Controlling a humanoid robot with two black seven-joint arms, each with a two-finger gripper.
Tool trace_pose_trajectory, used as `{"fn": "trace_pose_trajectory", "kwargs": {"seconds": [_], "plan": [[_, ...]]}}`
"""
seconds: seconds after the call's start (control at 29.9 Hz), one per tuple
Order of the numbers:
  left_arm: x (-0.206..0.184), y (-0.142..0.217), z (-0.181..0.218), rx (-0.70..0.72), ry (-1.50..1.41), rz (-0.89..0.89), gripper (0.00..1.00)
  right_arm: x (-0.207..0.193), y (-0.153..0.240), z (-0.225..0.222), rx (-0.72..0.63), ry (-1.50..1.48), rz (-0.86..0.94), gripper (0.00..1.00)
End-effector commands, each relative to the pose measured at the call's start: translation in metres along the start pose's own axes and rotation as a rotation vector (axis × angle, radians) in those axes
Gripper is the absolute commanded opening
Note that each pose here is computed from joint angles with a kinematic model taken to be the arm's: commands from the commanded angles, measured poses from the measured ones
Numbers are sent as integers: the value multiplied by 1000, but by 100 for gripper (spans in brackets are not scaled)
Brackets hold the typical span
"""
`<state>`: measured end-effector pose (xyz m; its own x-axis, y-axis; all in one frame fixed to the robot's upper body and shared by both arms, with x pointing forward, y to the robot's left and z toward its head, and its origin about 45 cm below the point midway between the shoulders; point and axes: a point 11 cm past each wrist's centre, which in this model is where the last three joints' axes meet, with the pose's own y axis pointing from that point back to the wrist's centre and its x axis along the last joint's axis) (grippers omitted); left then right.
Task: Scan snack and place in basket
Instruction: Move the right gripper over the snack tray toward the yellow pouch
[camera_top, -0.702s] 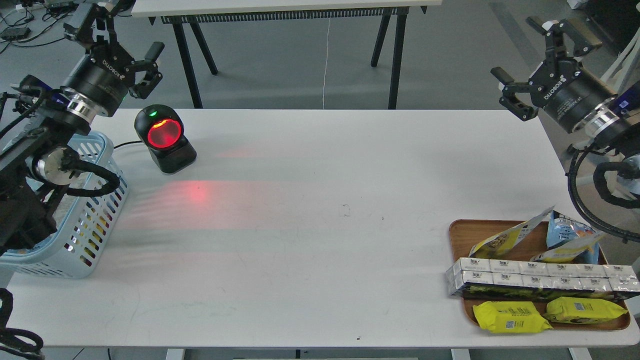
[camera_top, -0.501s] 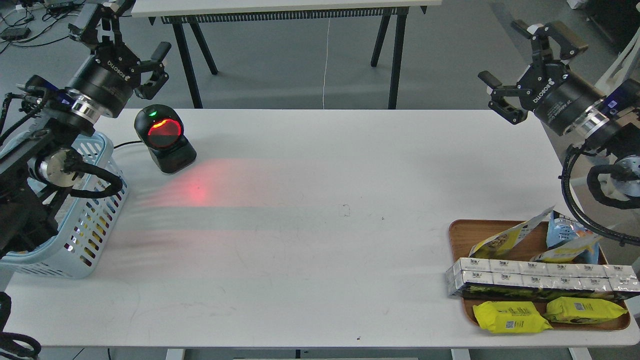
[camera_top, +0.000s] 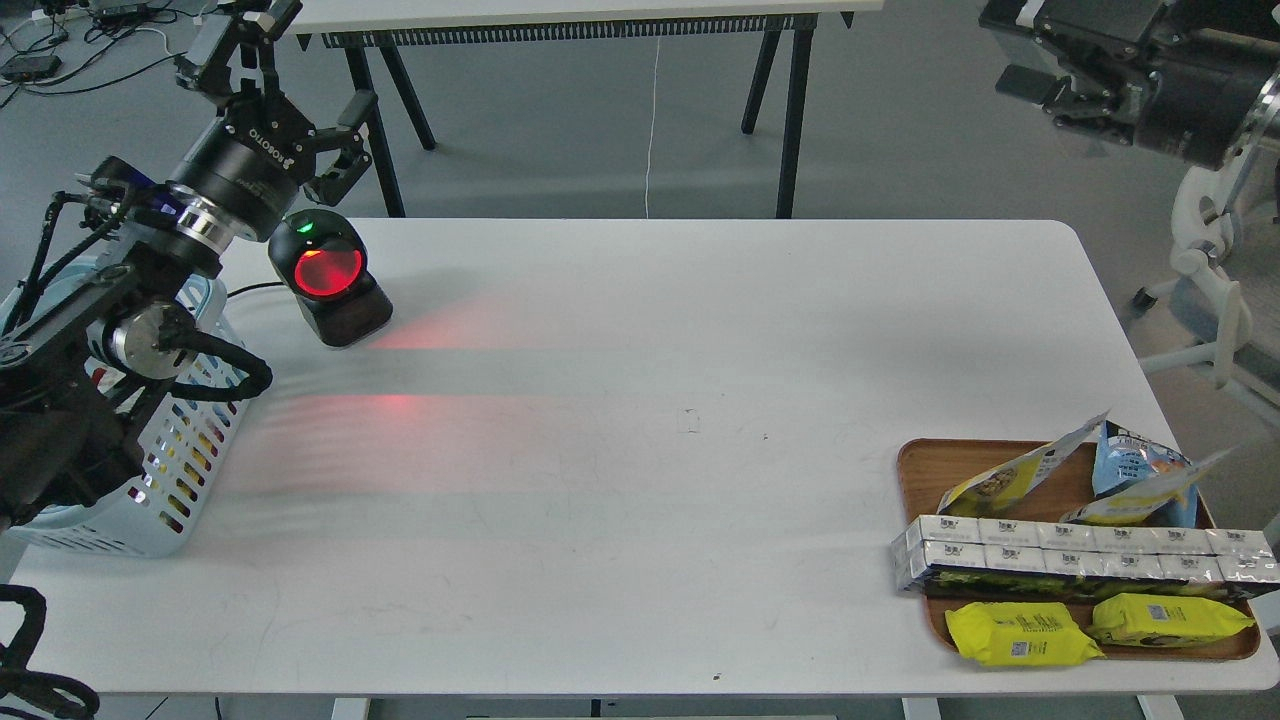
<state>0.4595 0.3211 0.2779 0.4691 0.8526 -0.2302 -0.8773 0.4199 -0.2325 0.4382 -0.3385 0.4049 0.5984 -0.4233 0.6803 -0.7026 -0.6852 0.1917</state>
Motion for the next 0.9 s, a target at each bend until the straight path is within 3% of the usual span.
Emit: {"fn": "trace_pose_trajectory", "kwargs": {"seconds": [0.0,0.33,0.47,0.87], "plan": [[-2,-1,-2,-2,7,-3,100,3,-5,-33,-27,276,-103,98],[3,4,-2,4,3,8,100,-100,6,-87,20,936,-507,98],[-1,3,-7,11,10,2,100,-110,14,-74,-51,1161,-585,98],[-3,1,-7,15,5,-5,100,-164,36,-6,-141,1167,-867,98]]}}
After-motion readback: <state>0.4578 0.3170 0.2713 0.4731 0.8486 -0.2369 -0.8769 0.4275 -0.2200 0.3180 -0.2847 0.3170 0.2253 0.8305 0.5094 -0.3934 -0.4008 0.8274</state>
